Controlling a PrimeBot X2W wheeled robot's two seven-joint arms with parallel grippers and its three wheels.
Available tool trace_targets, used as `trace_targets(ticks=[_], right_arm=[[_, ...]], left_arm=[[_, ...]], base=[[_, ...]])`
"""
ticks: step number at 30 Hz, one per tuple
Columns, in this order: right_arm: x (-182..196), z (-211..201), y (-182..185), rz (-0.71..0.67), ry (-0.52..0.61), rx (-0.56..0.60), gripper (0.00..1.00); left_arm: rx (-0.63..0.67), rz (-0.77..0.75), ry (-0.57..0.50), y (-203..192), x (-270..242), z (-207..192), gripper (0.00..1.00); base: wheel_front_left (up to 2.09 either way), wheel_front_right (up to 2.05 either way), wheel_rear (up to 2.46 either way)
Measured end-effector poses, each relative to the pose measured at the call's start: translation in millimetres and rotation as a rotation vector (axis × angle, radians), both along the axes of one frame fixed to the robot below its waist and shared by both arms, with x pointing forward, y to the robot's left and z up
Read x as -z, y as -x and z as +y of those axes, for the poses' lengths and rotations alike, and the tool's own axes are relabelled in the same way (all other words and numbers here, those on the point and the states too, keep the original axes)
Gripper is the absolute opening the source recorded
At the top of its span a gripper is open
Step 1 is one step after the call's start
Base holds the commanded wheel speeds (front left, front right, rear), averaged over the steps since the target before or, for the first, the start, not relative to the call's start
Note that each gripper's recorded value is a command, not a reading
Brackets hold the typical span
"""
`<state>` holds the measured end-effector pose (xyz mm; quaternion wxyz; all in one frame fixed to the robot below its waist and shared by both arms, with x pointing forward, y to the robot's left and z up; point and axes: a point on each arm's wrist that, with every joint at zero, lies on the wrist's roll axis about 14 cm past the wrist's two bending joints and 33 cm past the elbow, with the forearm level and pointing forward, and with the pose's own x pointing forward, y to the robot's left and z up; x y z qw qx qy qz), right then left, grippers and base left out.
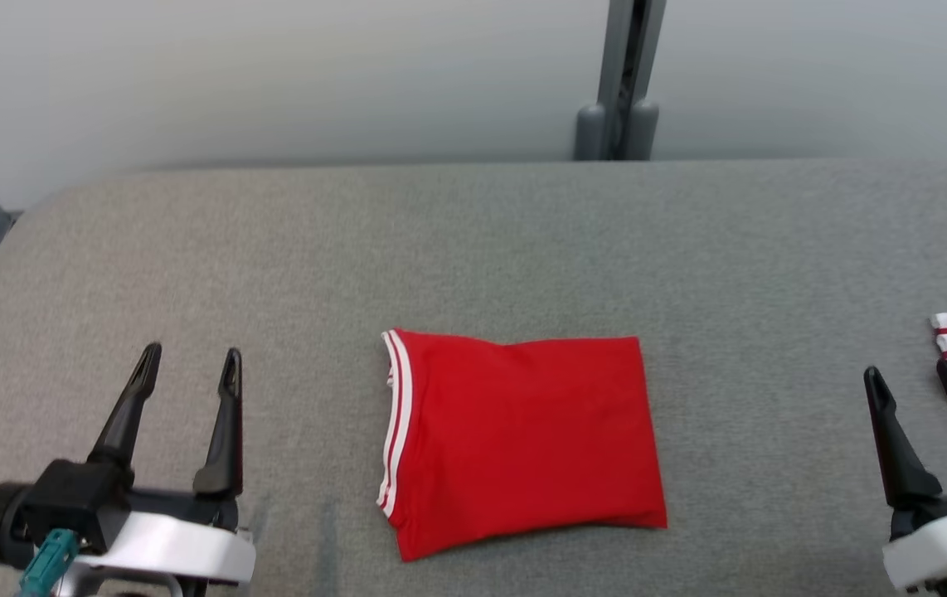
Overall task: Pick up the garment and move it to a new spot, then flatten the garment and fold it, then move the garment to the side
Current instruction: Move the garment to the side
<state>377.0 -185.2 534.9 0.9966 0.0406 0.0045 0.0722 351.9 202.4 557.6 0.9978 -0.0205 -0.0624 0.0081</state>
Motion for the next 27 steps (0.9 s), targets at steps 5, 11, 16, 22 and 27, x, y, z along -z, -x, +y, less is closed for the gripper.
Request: trace_targets(ticks=[5,11,16,22,27], right_arm=[[17,24,-31,0.053,0.011,-0.082,1.0],[69,70,-55,0.197,0.005,-0.222,1.0],[119,103,-58,0.339,0.015,-0.324,1.0],[156,135,-53,0.458,-0.001,-0.425,1.0],[159,140,-54,0.476,-0.002,-0.45,0.0]], left_arm=[[0.001,-0.035,0.009,-22,-5,0,1.0],[-0.023,-0.019,0.012,-41,9,7,1.0],[-0.047,0.018,0.014,-50,27,14,1.0],[-0.074,0.04,0.006,-56,38,24,1.0],[-0.086,0.053,0.001,-58,44,29,1.0]], base=[[0.0,0.0,0.0],[0.0,0.0,0.0],[0.0,0.0,0.0],[0.0,0.0,0.0],[0.0,0.0,0.0]])
